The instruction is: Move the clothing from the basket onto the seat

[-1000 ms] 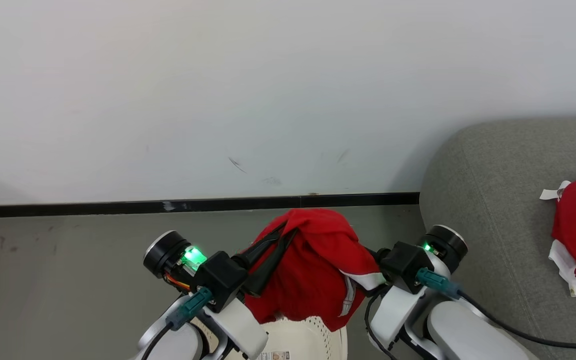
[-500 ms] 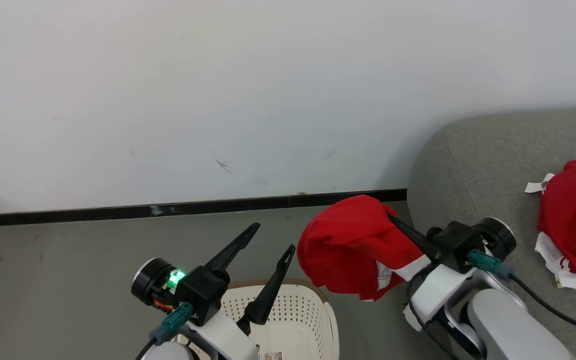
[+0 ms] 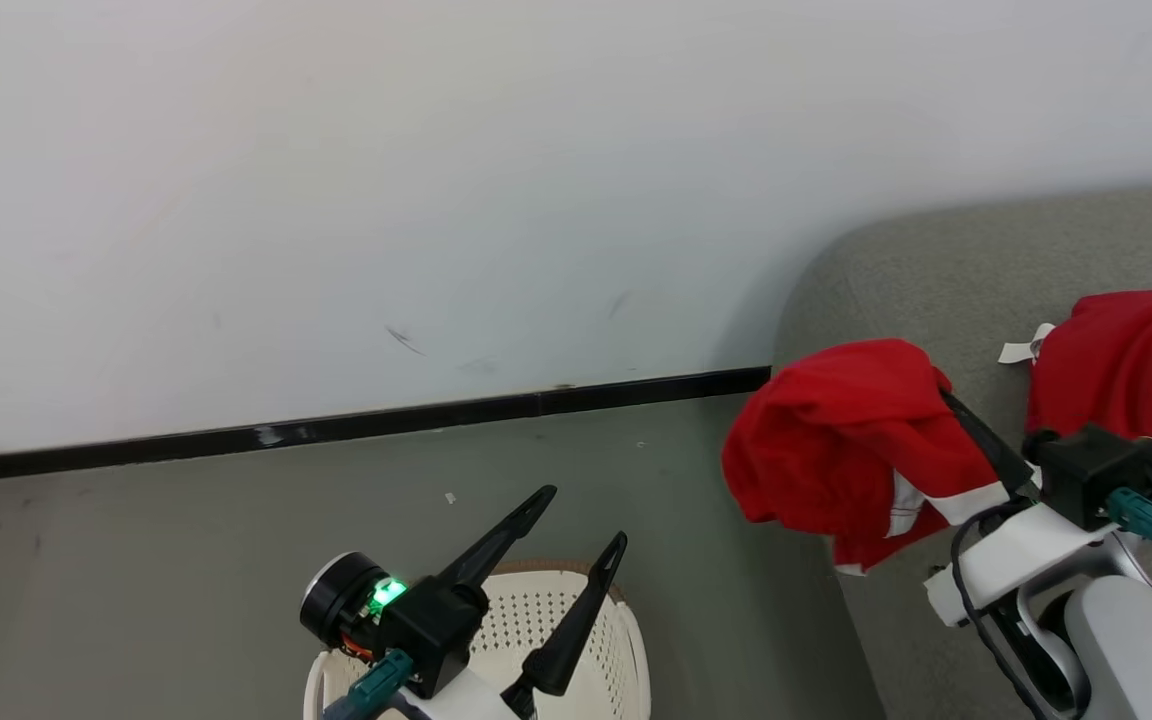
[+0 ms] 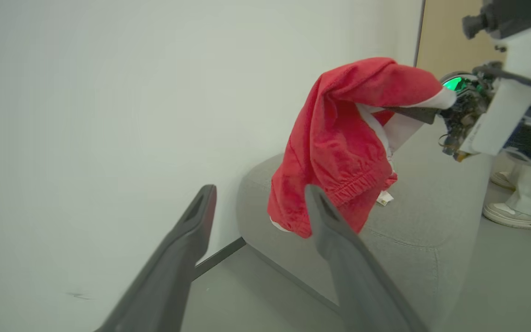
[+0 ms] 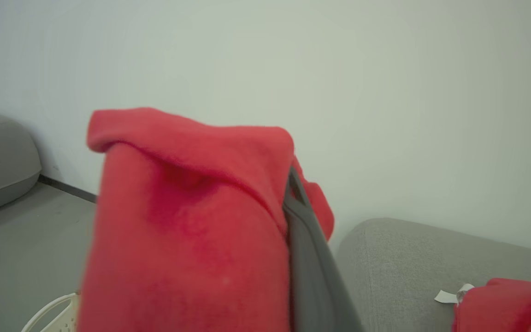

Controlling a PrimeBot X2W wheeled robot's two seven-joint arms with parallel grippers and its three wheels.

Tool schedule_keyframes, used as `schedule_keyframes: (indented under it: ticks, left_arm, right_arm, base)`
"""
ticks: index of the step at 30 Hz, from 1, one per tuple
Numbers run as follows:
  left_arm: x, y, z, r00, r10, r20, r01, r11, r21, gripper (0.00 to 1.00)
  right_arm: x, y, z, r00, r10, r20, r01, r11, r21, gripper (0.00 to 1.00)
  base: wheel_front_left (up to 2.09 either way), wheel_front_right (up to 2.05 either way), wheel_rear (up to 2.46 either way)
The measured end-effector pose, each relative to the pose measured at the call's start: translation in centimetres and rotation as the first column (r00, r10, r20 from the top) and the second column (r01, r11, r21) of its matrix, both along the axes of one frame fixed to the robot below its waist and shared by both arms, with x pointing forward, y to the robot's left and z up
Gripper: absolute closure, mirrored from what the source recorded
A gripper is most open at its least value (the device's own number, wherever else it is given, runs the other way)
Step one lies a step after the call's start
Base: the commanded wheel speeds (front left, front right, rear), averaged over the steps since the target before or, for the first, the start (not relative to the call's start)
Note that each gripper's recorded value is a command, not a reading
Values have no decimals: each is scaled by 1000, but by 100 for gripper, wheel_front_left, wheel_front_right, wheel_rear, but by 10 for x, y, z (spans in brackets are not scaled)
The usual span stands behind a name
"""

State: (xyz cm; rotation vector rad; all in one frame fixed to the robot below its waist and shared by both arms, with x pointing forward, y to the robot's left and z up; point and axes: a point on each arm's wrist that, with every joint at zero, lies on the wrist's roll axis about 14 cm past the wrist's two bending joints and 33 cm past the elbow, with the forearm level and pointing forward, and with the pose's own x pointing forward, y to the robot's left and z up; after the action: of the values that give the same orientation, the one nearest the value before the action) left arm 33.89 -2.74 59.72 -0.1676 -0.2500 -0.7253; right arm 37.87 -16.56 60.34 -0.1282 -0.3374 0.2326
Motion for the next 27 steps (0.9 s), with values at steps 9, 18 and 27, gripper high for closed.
schedule_keyframes:
  ticks: [9, 18, 27]
  left_arm:
    - [-15, -33, -5, 993, -118, -17, 118, 993, -1, 0]
    - [-29, -64, -6, 972, -233, -33, 232, 972, -27, 0]
    - [-39, -86, -7, 949, -314, -40, 312, 949, -44, 0]
  right_arm:
    - [-28, -50, -14, 987, -159, -20, 159, 987, -8, 100]
    - [-62, -90, -25, 952, -302, -45, 303, 953, 19, 100]
    - [-89, -112, -31, 918, -391, -58, 393, 919, 25, 100]
  base:
    - [0, 0, 0]
    - [0, 0, 0]
    - [0, 0, 0]
